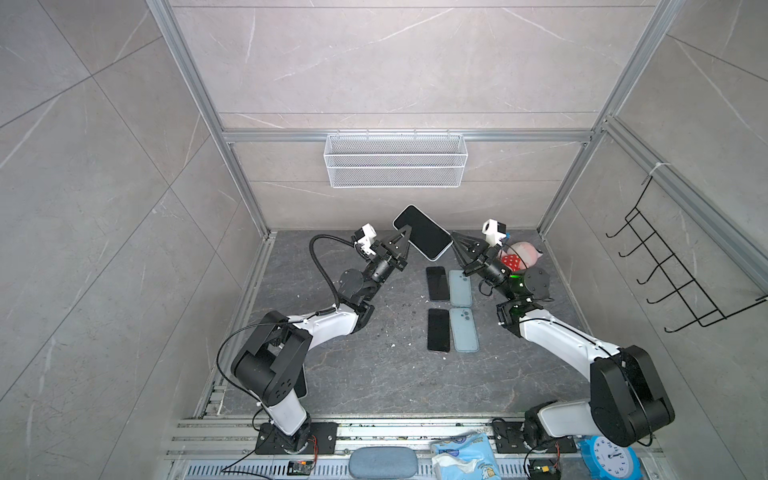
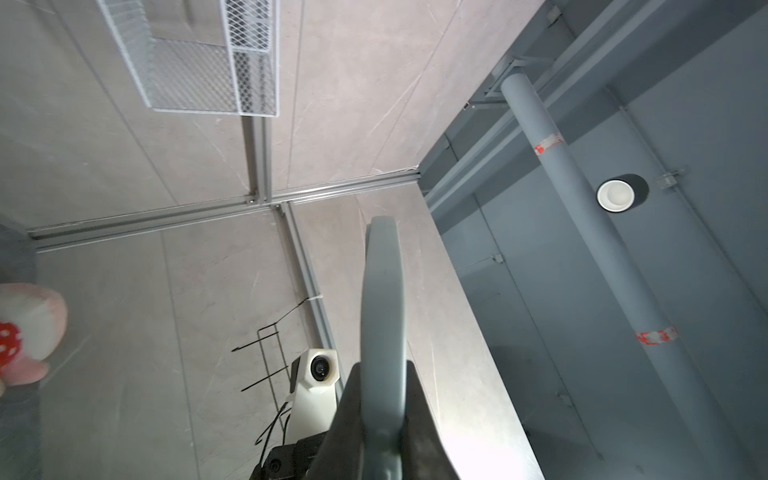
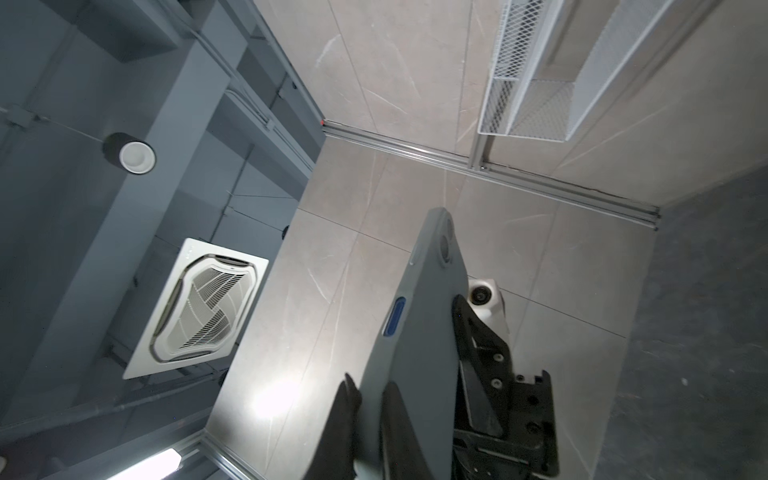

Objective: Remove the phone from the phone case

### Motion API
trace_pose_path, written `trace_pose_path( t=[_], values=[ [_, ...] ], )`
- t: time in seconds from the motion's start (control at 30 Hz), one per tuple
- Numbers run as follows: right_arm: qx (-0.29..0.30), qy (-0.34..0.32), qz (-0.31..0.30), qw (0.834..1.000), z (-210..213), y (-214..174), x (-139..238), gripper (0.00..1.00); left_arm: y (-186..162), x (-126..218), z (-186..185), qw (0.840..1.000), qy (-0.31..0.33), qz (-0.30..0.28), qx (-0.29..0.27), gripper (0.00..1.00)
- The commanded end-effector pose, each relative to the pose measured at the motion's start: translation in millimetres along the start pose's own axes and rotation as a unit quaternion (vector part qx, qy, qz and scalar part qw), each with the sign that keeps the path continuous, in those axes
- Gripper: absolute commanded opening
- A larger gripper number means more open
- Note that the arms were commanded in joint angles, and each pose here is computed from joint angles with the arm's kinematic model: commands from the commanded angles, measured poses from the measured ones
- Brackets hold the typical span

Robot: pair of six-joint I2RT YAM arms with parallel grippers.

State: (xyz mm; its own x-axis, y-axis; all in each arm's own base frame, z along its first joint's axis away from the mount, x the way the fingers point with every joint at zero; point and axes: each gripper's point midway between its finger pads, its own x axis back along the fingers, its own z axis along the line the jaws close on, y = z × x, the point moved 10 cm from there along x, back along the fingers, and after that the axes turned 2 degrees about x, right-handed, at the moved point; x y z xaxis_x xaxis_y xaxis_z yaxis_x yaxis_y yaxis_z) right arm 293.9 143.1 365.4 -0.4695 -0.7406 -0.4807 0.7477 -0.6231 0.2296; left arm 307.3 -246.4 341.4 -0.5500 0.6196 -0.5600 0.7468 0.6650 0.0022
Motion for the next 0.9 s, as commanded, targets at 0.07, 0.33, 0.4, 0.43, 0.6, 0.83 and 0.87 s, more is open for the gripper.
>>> trace_pose_path(
  t=[0.07, 0.33, 0.4, 0.43, 0.6, 0.83, 0.87],
  values=[
    [0.025, 0.122, -0.032, 0.992, 47.4, 6.4, -10.0, 0.01, -18.0, -23.9, -12.9, 0.998, -0.031, 0.057, -0.005, 0.0],
    [-0.01, 0.112, -0.053, 0.992, 30.8, 10.0, -14.0, 0.0, -25.4, -45.0, -34.6, 0.995, -0.077, 0.066, -0.02, 0.0],
    [-0.019, 0.107, -0.057, 0.992, 26.0, 10.9, -14.2, 0.0, -25.4, -47.1, -40.7, 0.994, -0.085, 0.066, -0.024, 0.0],
    [-0.022, 0.105, -0.057, 0.993, 23.9, 11.0, -14.3, 0.0, -26.1, -48.2, -43.7, 0.993, -0.09, 0.068, -0.026, 0.0],
    [-0.03, 0.048, -0.061, 0.997, 2.5, 7.1, -5.4, 0.0, -24.5, -45.9, -57.2, 0.993, -0.102, 0.057, -0.032, 0.0],
    [0.025, -0.112, -0.051, 0.992, -1.0, -7.8, 15.3, 0.08, -20.9, -36.7, -61.2, 0.994, -0.098, 0.037, -0.031, 0.0],
    [0.037, -0.134, -0.046, 0.989, 2.8, -9.9, 18.0, 0.08, -20.5, -35.2, -59.9, 0.994, -0.096, 0.034, -0.029, 0.0]
  ],
)
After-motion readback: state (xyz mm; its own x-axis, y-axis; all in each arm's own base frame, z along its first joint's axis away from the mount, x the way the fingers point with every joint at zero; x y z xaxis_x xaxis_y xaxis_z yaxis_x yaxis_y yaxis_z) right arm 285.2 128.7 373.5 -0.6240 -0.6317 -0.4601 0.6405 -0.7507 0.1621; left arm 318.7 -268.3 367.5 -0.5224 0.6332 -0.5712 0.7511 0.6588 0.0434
